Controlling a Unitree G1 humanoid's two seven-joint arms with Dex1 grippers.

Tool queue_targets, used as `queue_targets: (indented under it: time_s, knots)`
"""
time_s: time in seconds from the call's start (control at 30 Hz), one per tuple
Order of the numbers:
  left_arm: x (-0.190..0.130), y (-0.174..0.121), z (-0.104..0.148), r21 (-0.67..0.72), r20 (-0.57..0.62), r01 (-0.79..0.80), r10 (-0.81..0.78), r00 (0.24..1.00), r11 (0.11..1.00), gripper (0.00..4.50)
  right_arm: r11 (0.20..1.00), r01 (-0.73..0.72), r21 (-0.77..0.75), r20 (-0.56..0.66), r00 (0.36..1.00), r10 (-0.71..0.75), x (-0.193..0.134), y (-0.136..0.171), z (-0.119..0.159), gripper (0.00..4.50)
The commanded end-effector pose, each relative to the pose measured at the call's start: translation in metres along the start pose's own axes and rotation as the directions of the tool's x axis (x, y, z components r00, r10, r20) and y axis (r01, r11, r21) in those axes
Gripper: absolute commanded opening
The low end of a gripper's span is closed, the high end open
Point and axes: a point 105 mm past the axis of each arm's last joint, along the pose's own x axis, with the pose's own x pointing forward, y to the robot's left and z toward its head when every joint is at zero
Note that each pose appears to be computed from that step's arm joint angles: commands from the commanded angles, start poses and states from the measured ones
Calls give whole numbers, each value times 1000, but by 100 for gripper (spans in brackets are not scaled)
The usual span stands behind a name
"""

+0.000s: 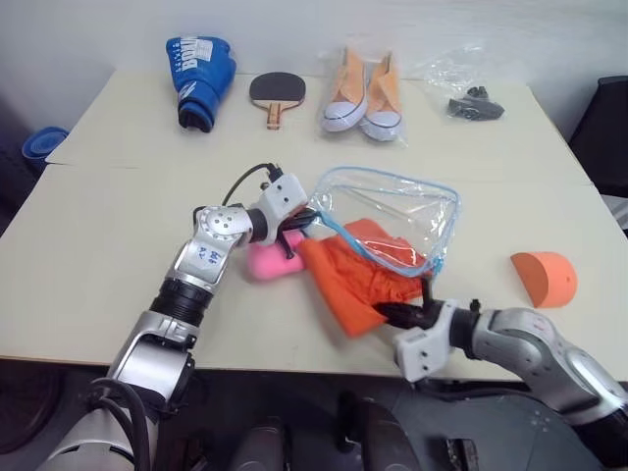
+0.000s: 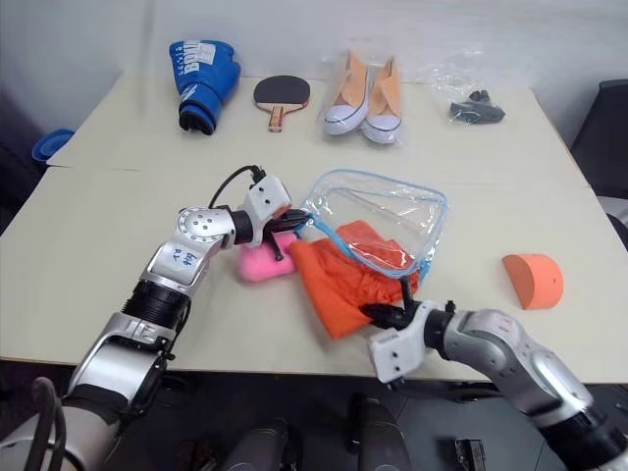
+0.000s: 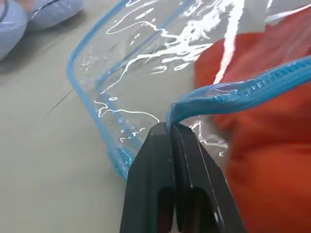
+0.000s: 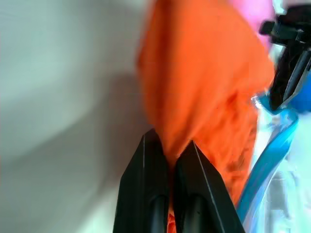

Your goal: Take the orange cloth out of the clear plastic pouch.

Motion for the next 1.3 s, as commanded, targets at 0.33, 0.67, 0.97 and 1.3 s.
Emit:
queue_targets:
  time_s: [0.33,0.67,0.97,1.3]
  knots:
    - [-35,50,-15,92,-48,-97,102,994,991,0,995,50,88,-307,952,-21,-62,12,-79,7]
    - [-44,48,-14,126,-38,-75,80,996,989,0,927,284,247,-584,807,-92,-118,16,-126,7]
    - [-37,32,-7,145,-18,-19,22,1000,989,0,890,421,177,-767,625,-143,-136,13,-137,7]
    - [-49,-19,19,180,81,260,-278,957,949,0,627,590,509,-616,758,-214,-92,-3,-104,27]
